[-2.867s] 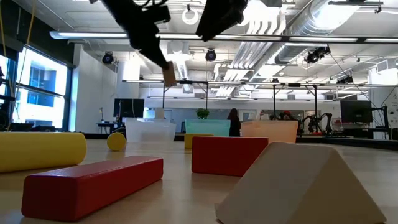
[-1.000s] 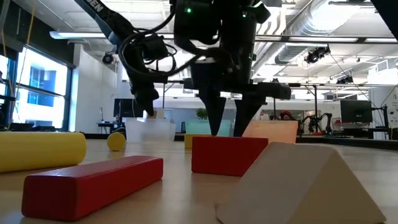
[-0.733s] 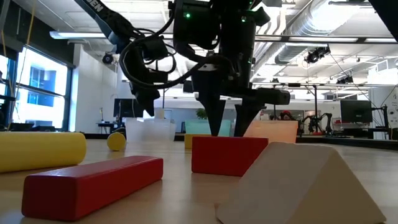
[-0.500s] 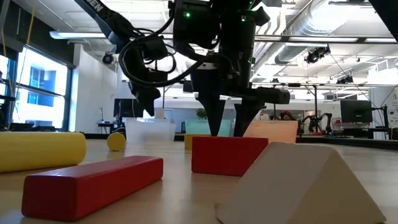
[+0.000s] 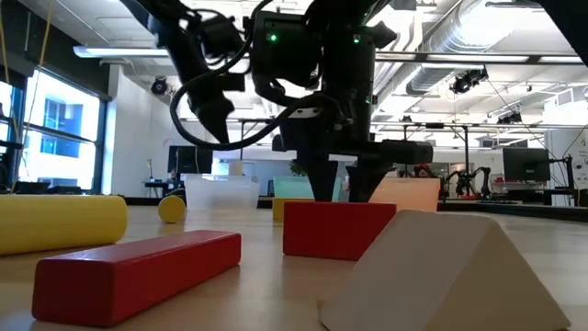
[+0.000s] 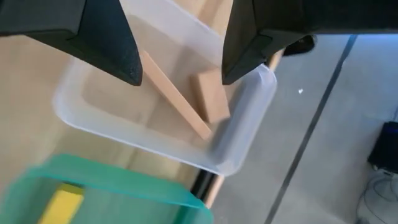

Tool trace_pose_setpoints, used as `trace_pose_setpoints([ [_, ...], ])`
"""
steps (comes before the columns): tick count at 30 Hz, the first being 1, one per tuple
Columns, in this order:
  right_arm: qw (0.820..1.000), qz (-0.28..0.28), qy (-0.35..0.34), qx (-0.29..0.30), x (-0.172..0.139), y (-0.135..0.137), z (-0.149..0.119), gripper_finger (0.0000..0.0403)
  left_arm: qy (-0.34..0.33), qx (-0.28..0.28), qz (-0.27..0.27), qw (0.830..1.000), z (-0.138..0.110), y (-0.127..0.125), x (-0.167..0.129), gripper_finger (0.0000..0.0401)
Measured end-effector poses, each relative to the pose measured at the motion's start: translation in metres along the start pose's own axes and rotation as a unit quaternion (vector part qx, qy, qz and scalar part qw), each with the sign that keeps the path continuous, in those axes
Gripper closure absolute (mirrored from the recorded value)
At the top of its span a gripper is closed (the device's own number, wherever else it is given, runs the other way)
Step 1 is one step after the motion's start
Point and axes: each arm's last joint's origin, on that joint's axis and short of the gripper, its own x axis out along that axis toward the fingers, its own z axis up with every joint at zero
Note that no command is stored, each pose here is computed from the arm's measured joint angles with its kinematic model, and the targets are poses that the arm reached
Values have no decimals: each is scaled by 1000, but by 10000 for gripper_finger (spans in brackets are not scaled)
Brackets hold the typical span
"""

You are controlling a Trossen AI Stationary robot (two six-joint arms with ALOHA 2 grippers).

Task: Sort & place blocks by color
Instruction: Put the red block into the orange transparent bin

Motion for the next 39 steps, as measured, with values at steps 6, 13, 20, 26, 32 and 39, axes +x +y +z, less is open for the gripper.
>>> trace_pose_setpoints([
  [6,996,25,-1,81,1,-2,-5,317,20,18,-28,999,-8,-17,-29,194],
  [13,989,41,-15,143,-8,-5,-13,317,9,39,-59,997,-11,-41,-54,194],
  [20,975,19,-51,214,-42,-19,-31,317,22,74,-86,993,-17,-63,-68,194],
  [26,954,-28,-59,293,-71,-33,-56,317,27,102,-135,985,-25,-80,-69,194],
  [32,925,-57,-71,368,-98,-49,-93,317,43,123,-155,979,-36,-91,-64,194],
  [39,872,-92,-70,475,-115,-70,-141,317,34,183,-180,966,-44,-101,-61,194],
])
